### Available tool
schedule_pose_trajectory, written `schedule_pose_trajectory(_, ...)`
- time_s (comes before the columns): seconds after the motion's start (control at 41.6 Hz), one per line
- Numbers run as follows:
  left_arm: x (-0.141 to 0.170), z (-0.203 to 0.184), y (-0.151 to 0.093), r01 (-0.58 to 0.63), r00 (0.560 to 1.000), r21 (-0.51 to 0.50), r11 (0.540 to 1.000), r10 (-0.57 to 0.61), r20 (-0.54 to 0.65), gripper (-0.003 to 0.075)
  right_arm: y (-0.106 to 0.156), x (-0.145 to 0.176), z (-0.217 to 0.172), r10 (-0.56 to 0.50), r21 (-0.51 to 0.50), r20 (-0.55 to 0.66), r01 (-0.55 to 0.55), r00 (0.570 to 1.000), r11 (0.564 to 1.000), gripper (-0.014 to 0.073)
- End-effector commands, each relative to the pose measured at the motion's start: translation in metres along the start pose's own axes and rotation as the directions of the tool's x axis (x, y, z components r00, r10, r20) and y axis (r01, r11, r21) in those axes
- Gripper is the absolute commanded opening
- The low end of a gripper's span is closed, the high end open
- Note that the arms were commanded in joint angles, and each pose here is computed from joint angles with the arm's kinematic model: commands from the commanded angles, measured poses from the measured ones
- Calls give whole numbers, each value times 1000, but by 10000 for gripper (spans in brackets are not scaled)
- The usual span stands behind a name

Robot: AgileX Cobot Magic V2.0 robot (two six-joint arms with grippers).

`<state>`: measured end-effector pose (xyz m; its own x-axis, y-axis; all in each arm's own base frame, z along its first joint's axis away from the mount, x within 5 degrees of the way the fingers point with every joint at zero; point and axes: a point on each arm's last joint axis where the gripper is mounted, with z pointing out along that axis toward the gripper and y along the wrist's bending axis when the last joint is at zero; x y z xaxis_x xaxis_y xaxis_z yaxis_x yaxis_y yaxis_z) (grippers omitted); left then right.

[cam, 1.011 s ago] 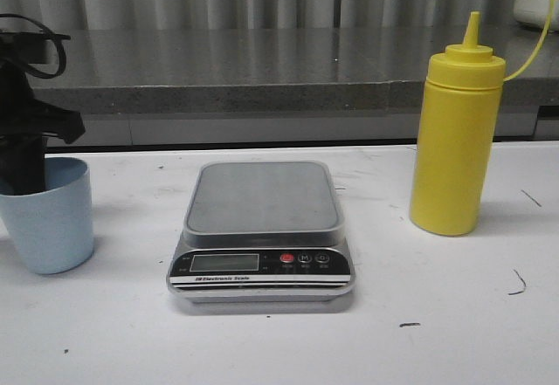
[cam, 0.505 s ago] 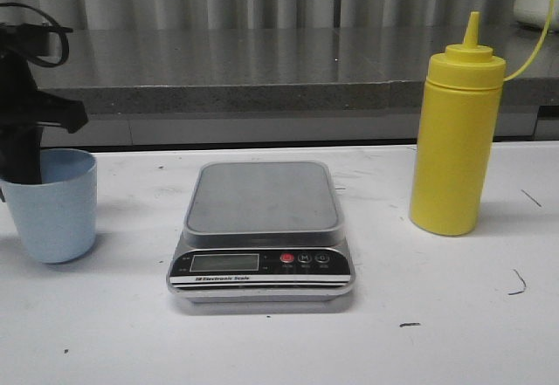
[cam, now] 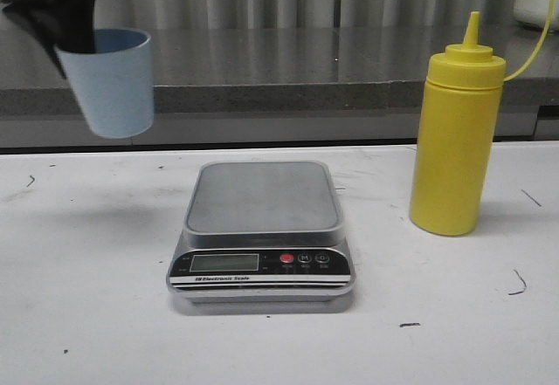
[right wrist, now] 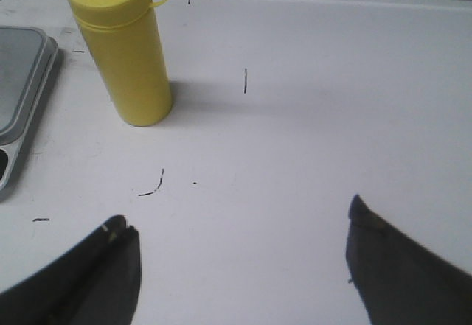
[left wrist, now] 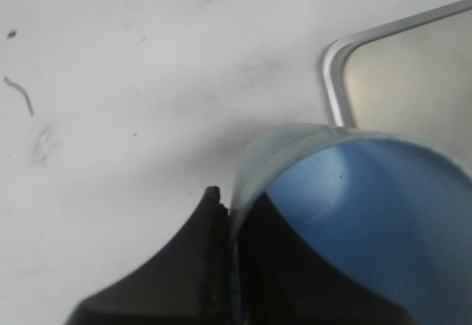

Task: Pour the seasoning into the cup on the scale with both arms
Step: 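Lift the cup with the left gripper and lower it onto the scale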

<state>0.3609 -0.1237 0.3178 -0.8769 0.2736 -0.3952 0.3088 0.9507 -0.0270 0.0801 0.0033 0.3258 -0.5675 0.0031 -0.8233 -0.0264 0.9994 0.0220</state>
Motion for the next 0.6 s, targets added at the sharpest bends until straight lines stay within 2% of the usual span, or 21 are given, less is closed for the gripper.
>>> schedule_pose_trajectory(0.0, -13, -36, -22, -44, 991, 42, 998, 38, 126, -20, -1, -13, -4, -18, 15, 77, 17, 997, 1000, 591)
schedule_pose_trajectory(0.313, -34, -8, -84, -174, 981, 98, 980, 164, 105, -20, -1, -13, -4, -18, 15, 77, 17, 997, 1000, 591)
schedule_pose_trajectory(0.433, -39, 13, -98, -197, 979, 108, 974, 189, 83, -20, -1, -13, -4, -18, 15, 77, 17, 997, 1000, 591)
schedule_pose_trajectory(0.577, -41, 34, -101, -199, 979, 109, 974, 193, 64, -20, -1, -13, -4, -18, 15, 77, 17, 997, 1000, 591)
